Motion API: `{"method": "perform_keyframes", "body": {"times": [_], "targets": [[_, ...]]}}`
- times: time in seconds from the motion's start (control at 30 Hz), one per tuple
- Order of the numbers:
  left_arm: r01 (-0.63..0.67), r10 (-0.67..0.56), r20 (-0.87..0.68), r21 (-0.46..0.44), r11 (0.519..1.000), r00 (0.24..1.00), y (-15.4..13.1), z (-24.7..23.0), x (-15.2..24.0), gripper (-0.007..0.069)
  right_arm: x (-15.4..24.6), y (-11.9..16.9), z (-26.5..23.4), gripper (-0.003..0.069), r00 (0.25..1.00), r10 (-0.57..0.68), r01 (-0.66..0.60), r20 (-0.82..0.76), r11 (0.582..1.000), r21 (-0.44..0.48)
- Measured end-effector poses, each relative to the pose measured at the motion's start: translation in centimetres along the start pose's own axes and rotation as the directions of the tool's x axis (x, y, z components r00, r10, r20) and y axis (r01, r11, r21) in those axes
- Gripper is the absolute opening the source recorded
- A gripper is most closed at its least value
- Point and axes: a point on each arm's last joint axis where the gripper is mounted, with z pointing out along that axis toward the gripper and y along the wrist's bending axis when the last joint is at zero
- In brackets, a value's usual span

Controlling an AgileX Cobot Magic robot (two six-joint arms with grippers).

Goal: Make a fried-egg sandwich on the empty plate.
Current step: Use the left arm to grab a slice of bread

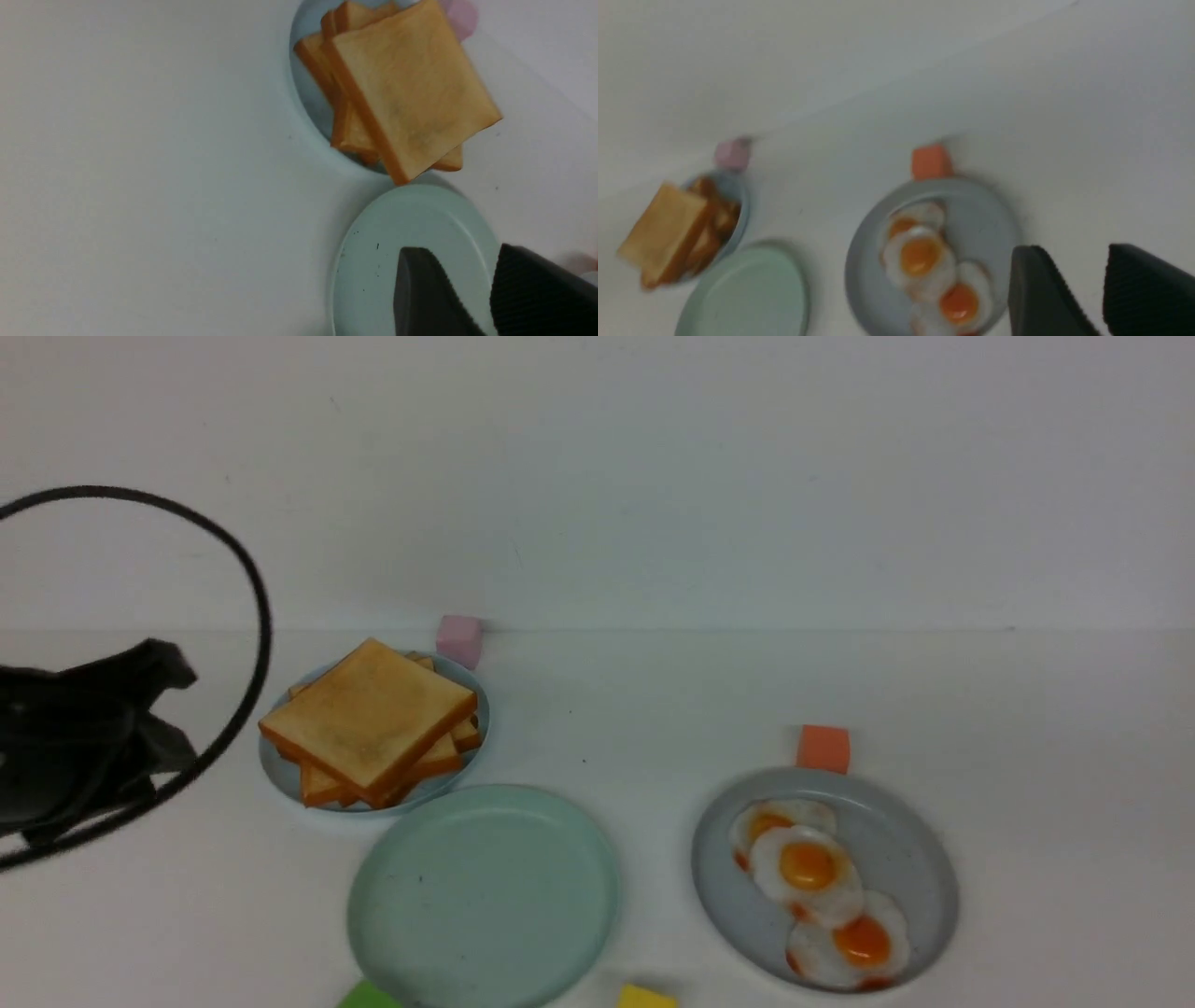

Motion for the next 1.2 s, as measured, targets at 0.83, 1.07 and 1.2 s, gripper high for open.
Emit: {"method": "perform_keyframes", "body": {"times": [0.83, 1.07, 1.2], "targets": [[-0.017, 0.027, -0.265, 0.043, 0.999, 0.964, 2.2, 16.3, -10.9, 0.0413, 2.0, 2.0, -0.4, 0.0241, 0.969, -0.174, 0.125, -0.176, 0.958, -0.257], [0.010, 0.005, -0.277, 0.052, 0.999, 0.961, 3.9, 18.0, -11.0, 0.0414, 2.3, 2.0, -0.5, 0.0241, 0.962, -0.182, 0.125, -0.204, 0.957, -0.262], [0.039, -0.021, -0.293, 0.055, 0.998, 0.956, 4.2, 18.8, -10.6, 0.0414, 2.4, 2.0, -0.5, 0.0241, 0.960, -0.183, 0.124, -0.212, 0.957, -0.263]]}}
